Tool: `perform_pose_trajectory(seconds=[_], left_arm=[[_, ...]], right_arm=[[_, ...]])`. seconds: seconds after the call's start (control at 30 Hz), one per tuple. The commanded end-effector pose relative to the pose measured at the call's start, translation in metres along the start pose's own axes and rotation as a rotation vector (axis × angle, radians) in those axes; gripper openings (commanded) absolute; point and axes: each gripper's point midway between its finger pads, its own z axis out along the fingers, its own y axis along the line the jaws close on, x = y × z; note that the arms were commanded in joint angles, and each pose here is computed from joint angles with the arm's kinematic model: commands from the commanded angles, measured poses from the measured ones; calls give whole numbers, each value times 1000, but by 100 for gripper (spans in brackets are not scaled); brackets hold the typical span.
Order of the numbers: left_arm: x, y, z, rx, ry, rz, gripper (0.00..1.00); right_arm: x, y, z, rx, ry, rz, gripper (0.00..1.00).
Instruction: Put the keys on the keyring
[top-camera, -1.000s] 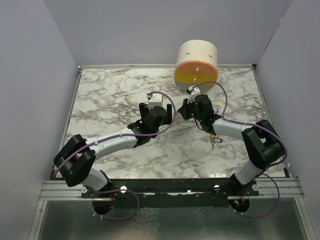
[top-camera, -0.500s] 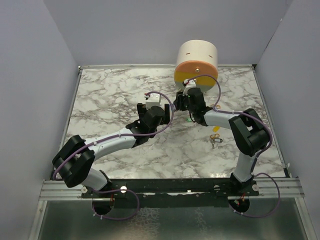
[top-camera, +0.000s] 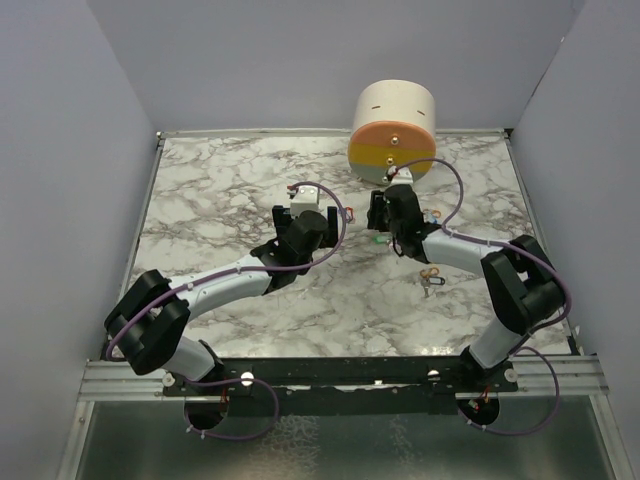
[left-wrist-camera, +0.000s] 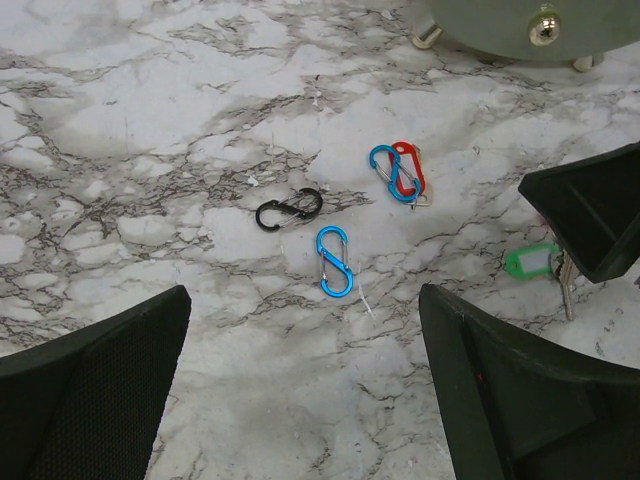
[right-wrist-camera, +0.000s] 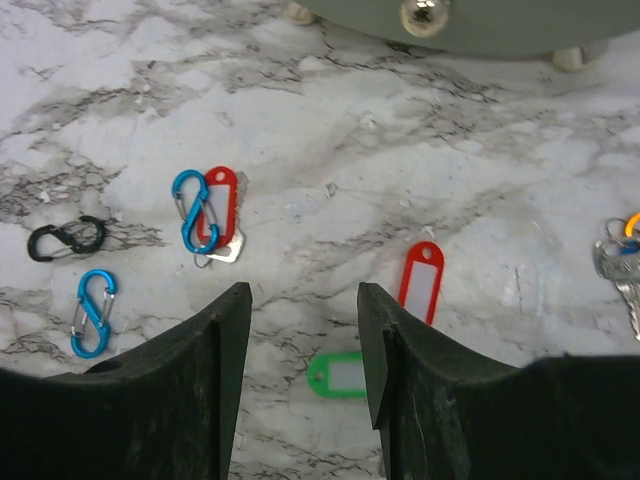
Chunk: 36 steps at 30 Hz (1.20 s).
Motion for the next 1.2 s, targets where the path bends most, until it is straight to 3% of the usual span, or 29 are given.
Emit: perform_pose_trajectory(seconds=[0.0, 0.17, 0.4, 1.17], left_arm=[[2, -1, 3, 4, 7, -5, 99], [3, -2, 4, 7, 10, -4, 99], [5, -2, 5, 4, 17, 0, 99], [8, 0, 8, -7, 23, 5, 99]], right_arm=[[22, -30, -17, 153, 76, 50, 47], [36, -45, -25, 235, 133, 59, 45], [55, -51, -28, 252, 167, 60, 35], [58, -52, -16, 248, 161, 59, 18]])
